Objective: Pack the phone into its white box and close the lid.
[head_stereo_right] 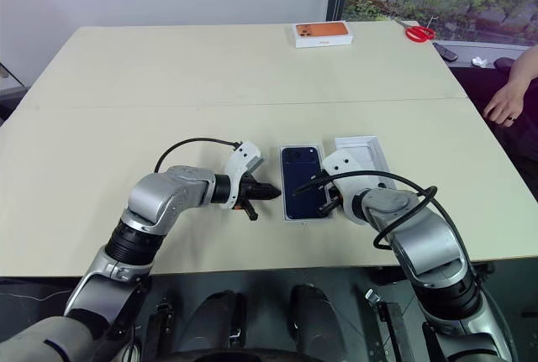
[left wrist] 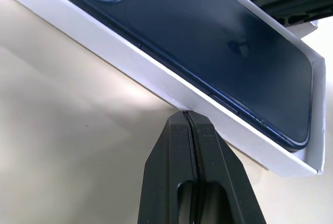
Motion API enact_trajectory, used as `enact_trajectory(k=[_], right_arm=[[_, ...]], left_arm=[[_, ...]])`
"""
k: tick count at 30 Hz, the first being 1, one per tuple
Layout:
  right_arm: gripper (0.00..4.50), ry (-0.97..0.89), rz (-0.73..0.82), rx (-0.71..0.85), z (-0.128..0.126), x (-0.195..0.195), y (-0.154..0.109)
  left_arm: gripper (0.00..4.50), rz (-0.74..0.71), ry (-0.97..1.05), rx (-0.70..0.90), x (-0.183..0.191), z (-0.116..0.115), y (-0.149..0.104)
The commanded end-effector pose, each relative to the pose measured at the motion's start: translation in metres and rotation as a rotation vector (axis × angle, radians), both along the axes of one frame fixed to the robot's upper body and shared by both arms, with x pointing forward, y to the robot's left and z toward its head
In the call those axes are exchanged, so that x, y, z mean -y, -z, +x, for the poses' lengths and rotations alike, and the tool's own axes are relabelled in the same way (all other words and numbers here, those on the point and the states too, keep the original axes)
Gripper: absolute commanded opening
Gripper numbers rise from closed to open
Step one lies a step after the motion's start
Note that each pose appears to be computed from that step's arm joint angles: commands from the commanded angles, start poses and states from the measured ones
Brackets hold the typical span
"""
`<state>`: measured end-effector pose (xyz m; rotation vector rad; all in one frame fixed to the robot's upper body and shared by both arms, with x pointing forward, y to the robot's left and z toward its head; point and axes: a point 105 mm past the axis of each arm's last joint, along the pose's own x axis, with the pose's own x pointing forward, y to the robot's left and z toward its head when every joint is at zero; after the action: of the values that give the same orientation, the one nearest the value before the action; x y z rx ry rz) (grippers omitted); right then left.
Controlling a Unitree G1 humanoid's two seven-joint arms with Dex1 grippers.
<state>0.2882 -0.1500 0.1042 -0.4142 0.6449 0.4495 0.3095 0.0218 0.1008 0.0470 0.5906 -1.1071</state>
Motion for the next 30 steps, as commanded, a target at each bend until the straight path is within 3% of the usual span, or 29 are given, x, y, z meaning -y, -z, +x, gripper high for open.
enact_trajectory(k=[1,21,30], right_arm=[[0.0,-0.144,0.055,0.003,-0.01,-0.027,-0.006],[0.0,-0.135,0.029,0.073,-0.008,-0.011,-0.035],[0.0,-0.124,0.028,0.074,-0.004,-0.011,-0.031]], left_arm=[[0.03,-0.103,0.124,0.063,0.022,-0.011,-0.027],[0.03,-0.084,0.075,0.051,-0.009,-0.003,-0.027],[0.03,-0.062,0.104,0.038,-0.016,-0.006,-0.025]])
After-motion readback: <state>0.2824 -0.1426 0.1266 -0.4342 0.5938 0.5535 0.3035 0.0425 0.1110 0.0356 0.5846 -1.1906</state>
